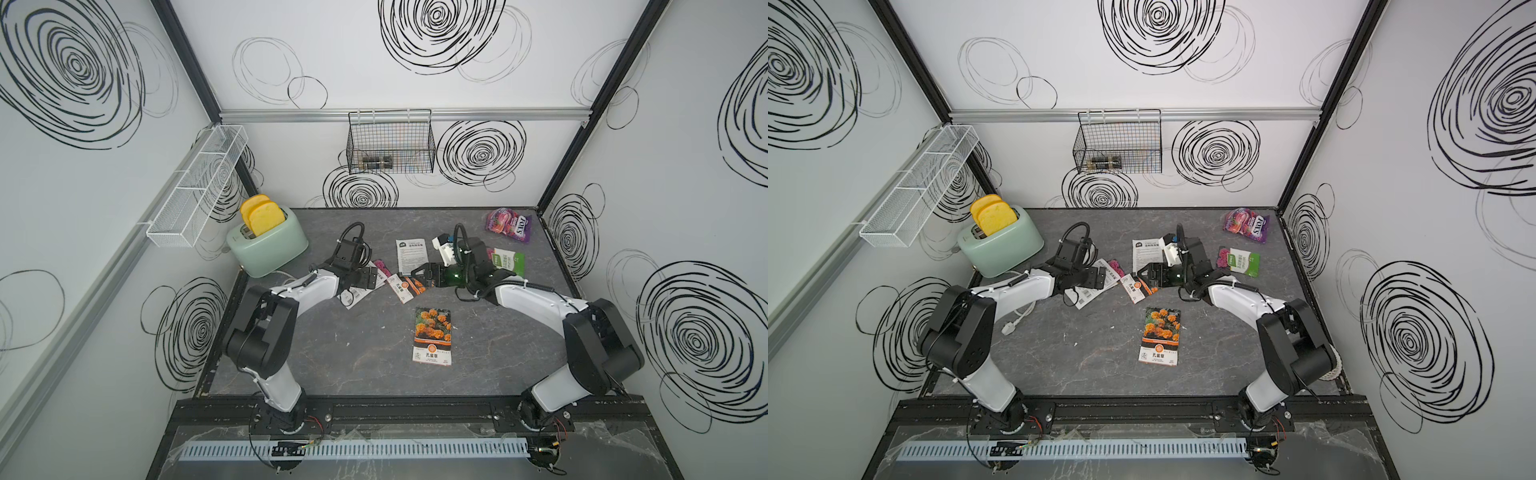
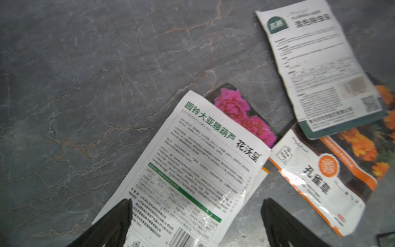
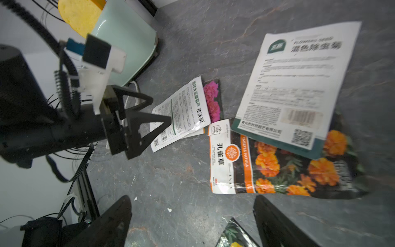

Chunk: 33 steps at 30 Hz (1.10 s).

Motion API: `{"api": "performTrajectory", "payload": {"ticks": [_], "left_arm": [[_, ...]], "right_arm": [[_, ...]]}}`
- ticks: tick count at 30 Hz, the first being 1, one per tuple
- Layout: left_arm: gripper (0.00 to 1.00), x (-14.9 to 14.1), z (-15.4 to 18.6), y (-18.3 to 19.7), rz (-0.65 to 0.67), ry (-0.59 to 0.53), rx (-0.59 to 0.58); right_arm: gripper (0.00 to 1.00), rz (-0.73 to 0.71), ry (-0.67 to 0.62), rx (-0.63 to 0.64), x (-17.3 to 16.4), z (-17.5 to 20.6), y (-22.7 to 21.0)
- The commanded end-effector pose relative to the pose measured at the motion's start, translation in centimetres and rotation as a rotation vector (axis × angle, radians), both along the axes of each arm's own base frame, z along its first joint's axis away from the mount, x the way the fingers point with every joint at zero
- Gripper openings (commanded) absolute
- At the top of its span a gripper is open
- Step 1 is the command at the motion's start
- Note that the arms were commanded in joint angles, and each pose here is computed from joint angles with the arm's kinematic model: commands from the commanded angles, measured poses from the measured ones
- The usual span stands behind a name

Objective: Arrange the seed packets in a row
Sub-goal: Pick up the seed packet from the center of the board.

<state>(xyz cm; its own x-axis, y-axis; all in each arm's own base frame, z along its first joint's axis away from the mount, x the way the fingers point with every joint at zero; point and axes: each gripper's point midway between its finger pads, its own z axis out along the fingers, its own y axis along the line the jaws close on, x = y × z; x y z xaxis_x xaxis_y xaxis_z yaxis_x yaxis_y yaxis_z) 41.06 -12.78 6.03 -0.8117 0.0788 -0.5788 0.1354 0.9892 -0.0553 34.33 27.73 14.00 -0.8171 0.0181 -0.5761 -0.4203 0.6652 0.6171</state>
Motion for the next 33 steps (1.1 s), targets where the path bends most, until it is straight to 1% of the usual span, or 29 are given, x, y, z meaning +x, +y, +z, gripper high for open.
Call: {"api": "performTrajectory", "payload": {"ticks": [1, 5, 7, 12, 16, 18, 23, 27, 32, 33], "left_arm": [[0.98, 0.4, -0.8, 1.8, 0.053, 0.056, 0.007], [0.99, 0.8, -1.4, 3.4, 0.075, 0.080, 0.015], [0.99, 0.8, -2.2, 3.8, 0.076, 0.118, 0.009], [0.99, 0.9, -3.3, 4.1, 0.066, 0.151, 0.023], [0.98, 0.7, -4.1, 4.0, 0.056, 0.176, 0.017], [0.96, 0.5, -4.5, 3.8, 0.049, 0.190, 0.009], [0.84, -0.4, -5.5, 2.7, 0.024, 0.238, -0.023], [0.74, -1.0, -5.6, 1.9, 0.005, 0.254, -0.034], [0.50, -1.6, -5.7, 1.6, 0.004, 0.280, -0.056], [0.41, -1.7, -5.8, 1.5, 0.004, 0.282, -0.062]], "right_arm": [[0.89, 0.057, 0.070, 0.033, -1.4, -1.2, 1.8], [0.89, 0.092, 0.082, 0.044, -2.0, -1.8, 2.7], [0.89, 0.110, 0.087, 0.057, -2.4, -1.9, 3.0], [0.89, 0.142, 0.103, 0.067, -2.8, -2.8, 4.0], [0.88, 0.160, 0.144, 0.091, -3.1, -4.1, 6.1], [0.87, 0.162, 0.171, 0.120, -3.0, -4.6, 7.4], [0.86, 0.142, 0.225, 0.180, -2.2, -5.4, 9.4], [0.84, 0.111, 0.259, 0.206, -1.5, -6.4, 10.1], [0.83, 0.055, 0.290, 0.213, -0.6, -7.9, 10.4], [0.83, 0.043, 0.295, 0.213, -0.4, -8.2, 10.4]]}}
